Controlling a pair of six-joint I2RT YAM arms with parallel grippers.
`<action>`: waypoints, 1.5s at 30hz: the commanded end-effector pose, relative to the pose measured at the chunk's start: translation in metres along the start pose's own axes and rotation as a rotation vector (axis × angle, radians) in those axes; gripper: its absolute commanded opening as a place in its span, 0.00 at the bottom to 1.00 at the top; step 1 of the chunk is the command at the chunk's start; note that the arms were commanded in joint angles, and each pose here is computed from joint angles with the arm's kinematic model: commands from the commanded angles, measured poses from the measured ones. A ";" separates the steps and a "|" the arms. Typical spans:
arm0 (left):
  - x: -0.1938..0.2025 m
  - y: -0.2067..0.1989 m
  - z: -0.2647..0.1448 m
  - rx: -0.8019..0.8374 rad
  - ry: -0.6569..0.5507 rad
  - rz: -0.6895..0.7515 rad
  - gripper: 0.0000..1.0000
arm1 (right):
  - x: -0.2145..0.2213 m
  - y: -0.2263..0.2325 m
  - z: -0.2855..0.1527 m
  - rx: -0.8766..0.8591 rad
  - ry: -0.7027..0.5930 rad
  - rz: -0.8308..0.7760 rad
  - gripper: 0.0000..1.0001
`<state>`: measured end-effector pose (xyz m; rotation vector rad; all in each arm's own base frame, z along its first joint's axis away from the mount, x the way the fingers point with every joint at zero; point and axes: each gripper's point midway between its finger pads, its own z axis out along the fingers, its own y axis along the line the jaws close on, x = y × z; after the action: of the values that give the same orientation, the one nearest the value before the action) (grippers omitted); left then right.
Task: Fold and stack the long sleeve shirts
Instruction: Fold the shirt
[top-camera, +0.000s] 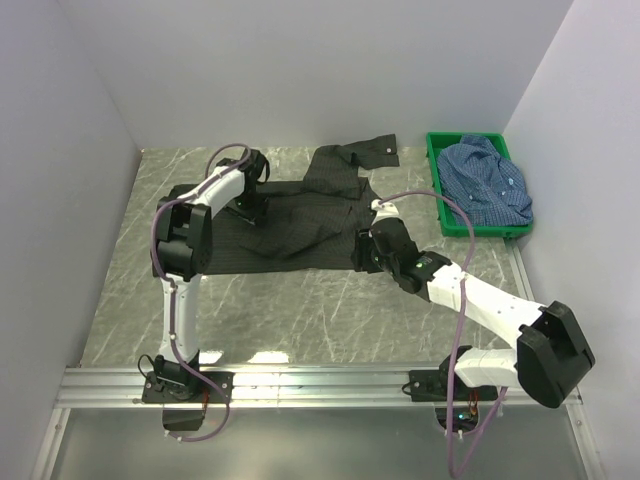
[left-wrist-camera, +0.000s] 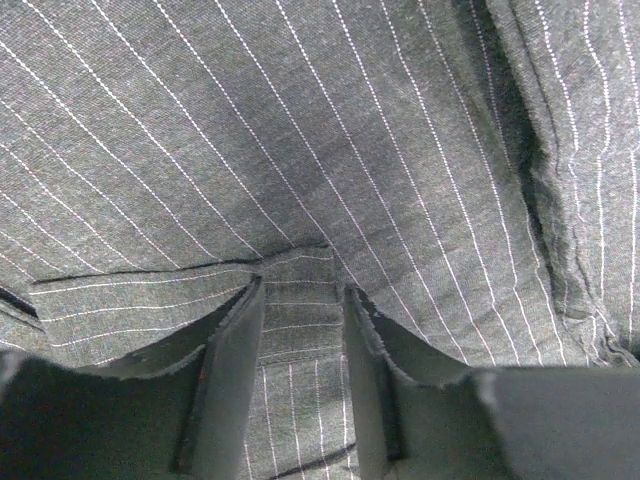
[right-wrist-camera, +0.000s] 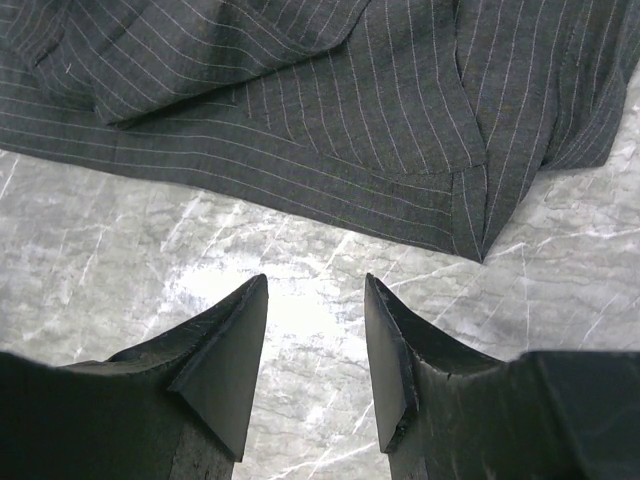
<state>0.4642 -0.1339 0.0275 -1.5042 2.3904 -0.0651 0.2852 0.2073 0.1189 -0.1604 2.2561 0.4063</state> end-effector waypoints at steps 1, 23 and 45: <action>-0.001 0.016 0.010 -0.056 -0.014 -0.002 0.42 | -0.003 0.002 0.004 -0.002 -0.025 0.009 0.51; -0.005 0.038 0.002 -0.077 -0.036 0.033 0.02 | -0.008 0.006 0.012 0.008 0.002 0.018 0.50; 0.013 0.119 0.009 -0.127 -0.019 0.097 0.03 | 0.097 -0.040 0.050 0.064 0.507 0.395 0.51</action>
<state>0.4076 -0.1111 0.0211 -1.4409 2.3591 -0.0937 0.3189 0.1972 0.0221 0.2327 2.6233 0.5185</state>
